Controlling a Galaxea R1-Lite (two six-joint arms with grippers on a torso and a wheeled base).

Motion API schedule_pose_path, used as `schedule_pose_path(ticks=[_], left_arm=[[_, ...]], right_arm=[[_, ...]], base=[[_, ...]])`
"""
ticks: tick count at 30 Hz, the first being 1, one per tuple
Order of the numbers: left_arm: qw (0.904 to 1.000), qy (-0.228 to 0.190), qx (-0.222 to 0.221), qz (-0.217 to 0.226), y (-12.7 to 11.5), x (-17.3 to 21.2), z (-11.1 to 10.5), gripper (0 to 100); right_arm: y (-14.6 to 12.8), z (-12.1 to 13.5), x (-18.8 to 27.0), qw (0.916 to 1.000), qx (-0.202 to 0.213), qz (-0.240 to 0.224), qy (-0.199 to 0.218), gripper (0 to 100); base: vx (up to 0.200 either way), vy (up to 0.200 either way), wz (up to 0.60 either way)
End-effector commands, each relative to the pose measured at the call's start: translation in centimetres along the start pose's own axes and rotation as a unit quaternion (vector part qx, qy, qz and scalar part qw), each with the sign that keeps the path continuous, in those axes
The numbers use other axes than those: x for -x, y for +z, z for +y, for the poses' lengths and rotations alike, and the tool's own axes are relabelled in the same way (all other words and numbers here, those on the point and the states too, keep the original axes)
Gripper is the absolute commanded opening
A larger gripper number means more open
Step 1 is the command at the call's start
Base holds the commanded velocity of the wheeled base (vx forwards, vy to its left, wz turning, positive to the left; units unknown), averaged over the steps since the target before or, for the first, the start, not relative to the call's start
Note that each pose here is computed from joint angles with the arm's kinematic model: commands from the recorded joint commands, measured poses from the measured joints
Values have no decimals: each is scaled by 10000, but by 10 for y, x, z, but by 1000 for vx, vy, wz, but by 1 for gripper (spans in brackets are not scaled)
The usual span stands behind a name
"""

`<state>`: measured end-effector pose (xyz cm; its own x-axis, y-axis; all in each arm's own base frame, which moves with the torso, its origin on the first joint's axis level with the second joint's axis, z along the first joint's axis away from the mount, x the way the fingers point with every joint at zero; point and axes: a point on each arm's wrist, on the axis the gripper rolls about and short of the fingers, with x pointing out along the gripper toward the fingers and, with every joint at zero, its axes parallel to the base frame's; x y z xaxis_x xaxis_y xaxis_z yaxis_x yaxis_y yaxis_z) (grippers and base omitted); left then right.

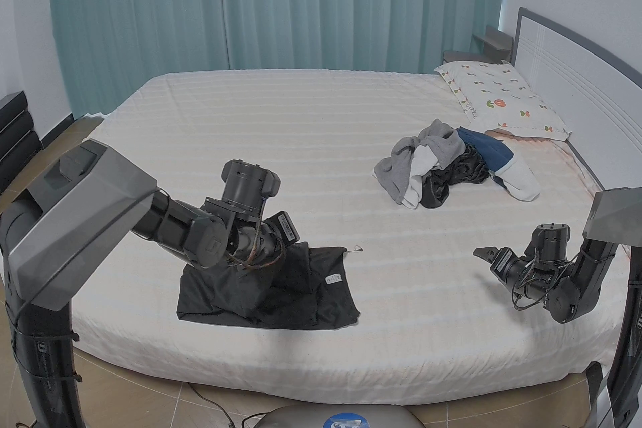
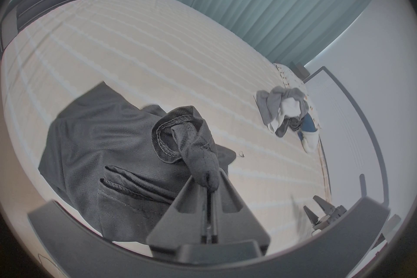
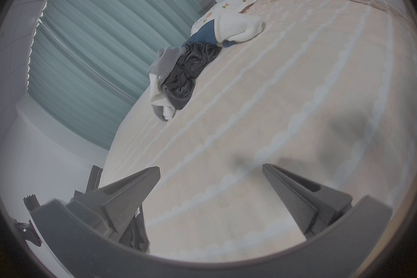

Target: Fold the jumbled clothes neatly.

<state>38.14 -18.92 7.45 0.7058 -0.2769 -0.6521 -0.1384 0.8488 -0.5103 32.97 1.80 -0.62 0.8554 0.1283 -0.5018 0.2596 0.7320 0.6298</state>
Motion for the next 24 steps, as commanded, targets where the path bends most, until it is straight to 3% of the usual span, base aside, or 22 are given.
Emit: schedule_pose_path(ticks=[1, 10, 11, 17, 24], left_arm=[[9996, 207, -87, 143, -18, -23, -3, 0], [9985, 474, -193, 185, -35, -42, -4, 0], [9986, 460, -195, 187, -35, -41, -5, 100], [9995, 298, -2, 114, -30, -35, -11, 100], [9958, -373, 832, 13, 12, 9, -17, 100]], right_arm=[[-1, -1, 0, 10000, 6, 14, -6, 100], [-1, -1, 0, 10000, 13, 20, -11, 100], [-1, -1, 0, 10000, 13, 20, -11, 100], [-1, -1, 0, 10000, 5, 25, -17, 100], [-5, -1, 1, 10000, 28, 77, -31, 100]], base=[[0, 0, 0], [0, 0, 0], [0, 0, 0], [0, 0, 0], [0, 0, 0]])
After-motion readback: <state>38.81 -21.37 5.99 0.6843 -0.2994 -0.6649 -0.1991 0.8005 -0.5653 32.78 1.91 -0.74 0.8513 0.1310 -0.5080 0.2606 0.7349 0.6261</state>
